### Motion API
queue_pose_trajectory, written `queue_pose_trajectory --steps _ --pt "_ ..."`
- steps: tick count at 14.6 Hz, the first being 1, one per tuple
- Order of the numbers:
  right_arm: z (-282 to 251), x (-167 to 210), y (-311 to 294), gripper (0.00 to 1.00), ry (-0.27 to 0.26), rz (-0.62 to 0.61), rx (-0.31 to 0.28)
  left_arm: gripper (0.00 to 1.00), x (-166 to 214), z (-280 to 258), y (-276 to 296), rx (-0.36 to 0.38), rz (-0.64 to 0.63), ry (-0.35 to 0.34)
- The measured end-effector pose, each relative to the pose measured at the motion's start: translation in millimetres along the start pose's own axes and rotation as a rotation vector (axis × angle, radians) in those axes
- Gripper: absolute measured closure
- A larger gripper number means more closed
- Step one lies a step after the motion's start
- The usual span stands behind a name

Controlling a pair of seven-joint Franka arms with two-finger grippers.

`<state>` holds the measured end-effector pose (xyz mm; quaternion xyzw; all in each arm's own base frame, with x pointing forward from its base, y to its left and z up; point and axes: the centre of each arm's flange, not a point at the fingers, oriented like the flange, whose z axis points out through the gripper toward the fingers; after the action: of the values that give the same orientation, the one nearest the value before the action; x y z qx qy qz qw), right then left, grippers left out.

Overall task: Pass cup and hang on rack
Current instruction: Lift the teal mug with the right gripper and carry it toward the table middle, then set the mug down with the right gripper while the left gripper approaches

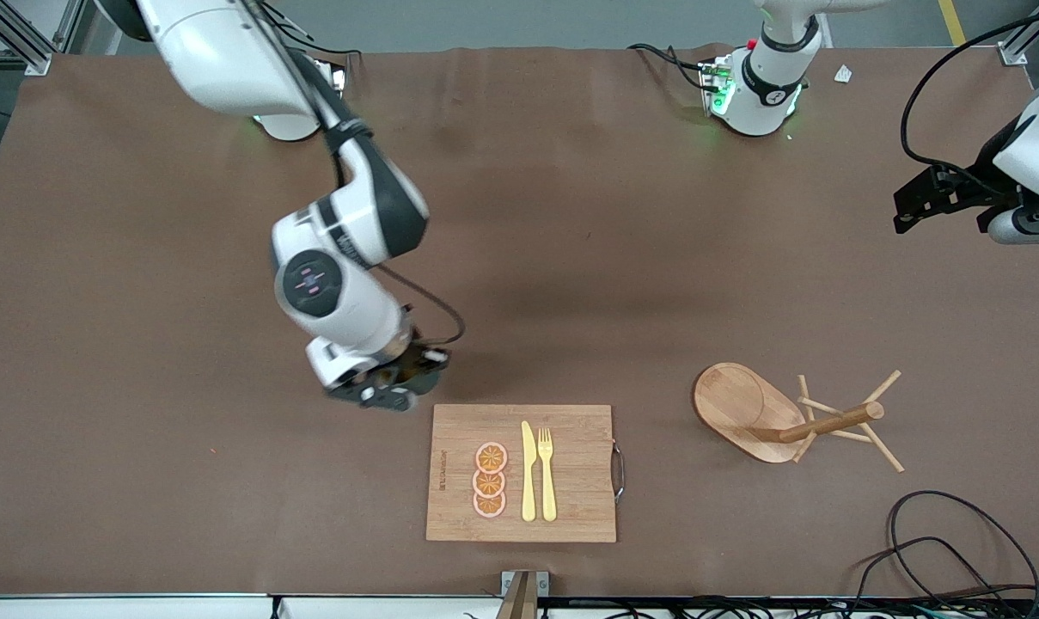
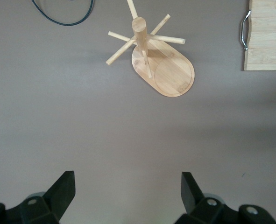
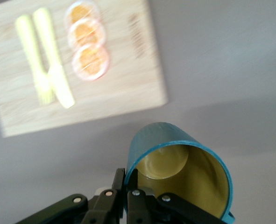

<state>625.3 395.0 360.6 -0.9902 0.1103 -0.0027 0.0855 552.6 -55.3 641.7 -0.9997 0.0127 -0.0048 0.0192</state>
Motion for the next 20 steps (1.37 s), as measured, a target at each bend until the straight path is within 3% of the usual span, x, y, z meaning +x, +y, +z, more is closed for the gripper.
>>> queue_pose_trajectory --steps 3,8,13,14,20 --pt "35 -64 -73 0.95 0.047 -0.025 0.074 0.00 0 0 0 0.000 -0.001 0.000" --pt "110 -162 -155 0.95 0.058 -0.040 0.142 0.00 1 1 0 0.000 -0.001 -0.002" --pt "126 -182 -174 0.92 0.077 -0.061 0.175 0.00 6 14 2 0.000 0.002 -0.024" --pt "123 -180 -175 0.88 0.082 -0.060 0.178 0.00 7 16 4 -0.001 0.006 -0.027" --pt "91 -152 -170 0.29 0.104 -0.072 0.168 0.00 7 17 15 -0.001 0.026 -0.028"
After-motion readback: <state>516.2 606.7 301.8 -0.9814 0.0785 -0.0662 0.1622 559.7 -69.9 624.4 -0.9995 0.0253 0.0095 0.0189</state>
